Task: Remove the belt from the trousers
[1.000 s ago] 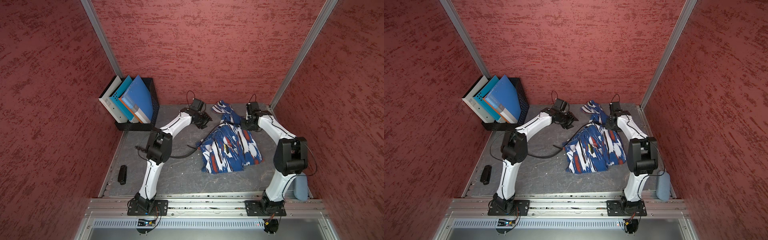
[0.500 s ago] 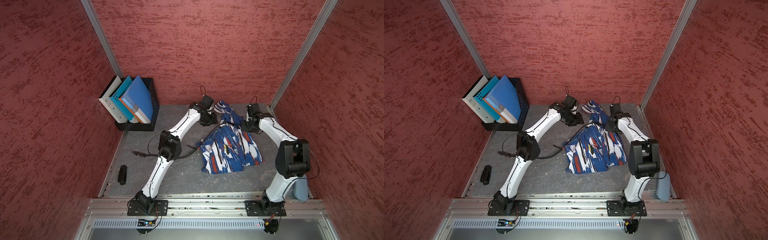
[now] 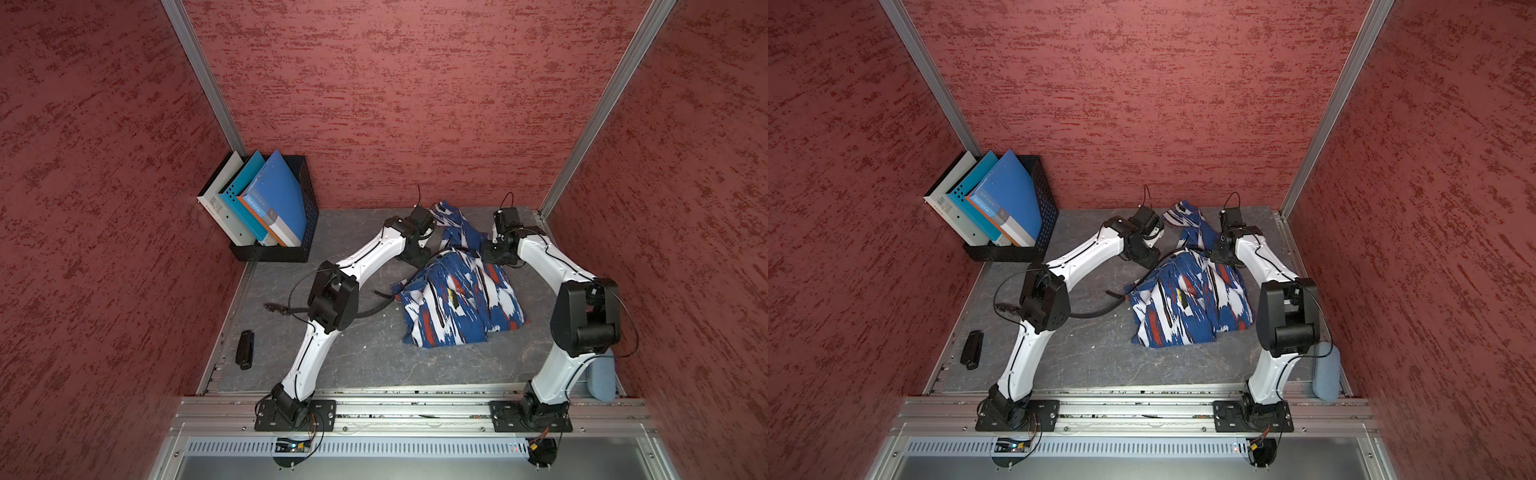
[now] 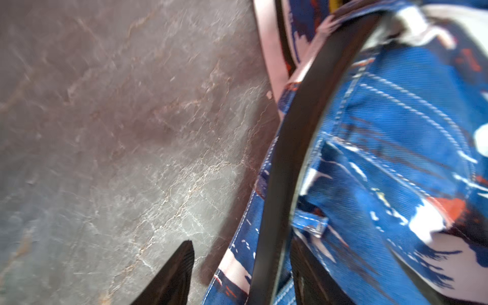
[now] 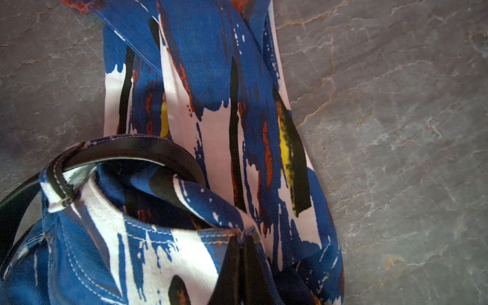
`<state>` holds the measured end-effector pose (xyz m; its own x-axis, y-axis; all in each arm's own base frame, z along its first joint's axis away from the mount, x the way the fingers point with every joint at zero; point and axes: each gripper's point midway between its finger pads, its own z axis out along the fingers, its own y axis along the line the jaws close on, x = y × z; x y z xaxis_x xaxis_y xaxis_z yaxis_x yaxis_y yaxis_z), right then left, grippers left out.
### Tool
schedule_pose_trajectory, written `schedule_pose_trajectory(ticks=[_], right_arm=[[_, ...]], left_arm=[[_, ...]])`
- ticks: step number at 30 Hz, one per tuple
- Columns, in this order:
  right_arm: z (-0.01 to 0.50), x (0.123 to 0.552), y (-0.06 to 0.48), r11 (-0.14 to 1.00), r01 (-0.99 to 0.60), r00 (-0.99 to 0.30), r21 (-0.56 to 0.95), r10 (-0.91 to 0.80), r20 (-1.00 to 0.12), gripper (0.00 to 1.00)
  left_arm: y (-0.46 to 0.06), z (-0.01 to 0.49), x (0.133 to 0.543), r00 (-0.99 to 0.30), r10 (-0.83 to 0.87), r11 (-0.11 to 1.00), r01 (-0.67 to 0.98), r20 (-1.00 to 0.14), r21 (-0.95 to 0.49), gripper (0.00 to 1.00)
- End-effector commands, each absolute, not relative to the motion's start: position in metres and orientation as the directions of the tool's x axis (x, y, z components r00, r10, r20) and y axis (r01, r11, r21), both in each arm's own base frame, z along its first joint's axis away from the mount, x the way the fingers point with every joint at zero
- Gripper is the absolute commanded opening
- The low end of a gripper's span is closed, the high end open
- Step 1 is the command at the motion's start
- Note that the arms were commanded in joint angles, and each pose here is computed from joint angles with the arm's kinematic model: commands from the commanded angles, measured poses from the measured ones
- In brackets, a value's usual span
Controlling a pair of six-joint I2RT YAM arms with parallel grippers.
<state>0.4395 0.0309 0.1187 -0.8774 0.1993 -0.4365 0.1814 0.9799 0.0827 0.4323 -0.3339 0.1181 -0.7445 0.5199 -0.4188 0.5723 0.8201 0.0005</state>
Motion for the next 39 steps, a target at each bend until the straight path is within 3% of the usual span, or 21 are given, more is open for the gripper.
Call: schedule_pose_trajectory(ticks=[1, 21, 22, 24, 25, 26, 31, 39], right_arm=[[0.121, 0.438, 0.032, 0.975, 0.191, -0.87, 0.11, 0.22, -0.442, 0.0], [0.134, 0.44, 0.03, 0.98, 0.176, -0.865, 0.092, 0.198, -0.461, 0.0], [0.134, 0.441, 0.031, 0.98, 0.174, -0.865, 0.094, 0.198, -0.46, 0.0], [0.133, 0.441, 0.031, 0.98, 0.173, -0.867, 0.095, 0.197, -0.457, 0.0], [0.133, 0.441, 0.031, 0.981, 0.17, -0.868, 0.094, 0.194, -0.457, 0.0], [0.133, 0.44, 0.031, 0.981, 0.17, -0.869, 0.093, 0.194, -0.456, 0.0], [0.13, 0.441, 0.031, 0.98, 0.176, -0.868, 0.097, 0.201, -0.455, 0.0], [0.119, 0.443, 0.035, 0.974, 0.19, -0.869, 0.126, 0.227, -0.44, 0.0]], left_arm=[[-0.341, 0.148, 0.441, -0.676, 0.539, 0.801, 0.596, -0.502, 0.057, 0.61], [-0.359, 0.068, 0.439, -0.737, 0.551, 0.818, 0.569, -0.392, 0.081, 0.5], [-0.356, 0.067, 0.44, -0.739, 0.549, 0.822, 0.562, -0.39, 0.093, 0.45], [-0.349, 0.064, 0.444, -0.745, 0.546, 0.83, 0.542, -0.385, 0.128, 0.07], [-0.346, 0.065, 0.447, -0.746, 0.541, 0.836, 0.529, -0.388, 0.146, 0.0], [-0.344, 0.069, 0.449, -0.746, 0.536, 0.84, 0.52, -0.395, 0.157, 0.0], [-0.333, 0.124, 0.46, -0.715, 0.511, 0.856, 0.472, -0.477, 0.21, 0.0], [-0.242, 0.307, 0.462, -0.635, 0.335, 0.941, 0.261, -0.696, 0.215, 0.0]])
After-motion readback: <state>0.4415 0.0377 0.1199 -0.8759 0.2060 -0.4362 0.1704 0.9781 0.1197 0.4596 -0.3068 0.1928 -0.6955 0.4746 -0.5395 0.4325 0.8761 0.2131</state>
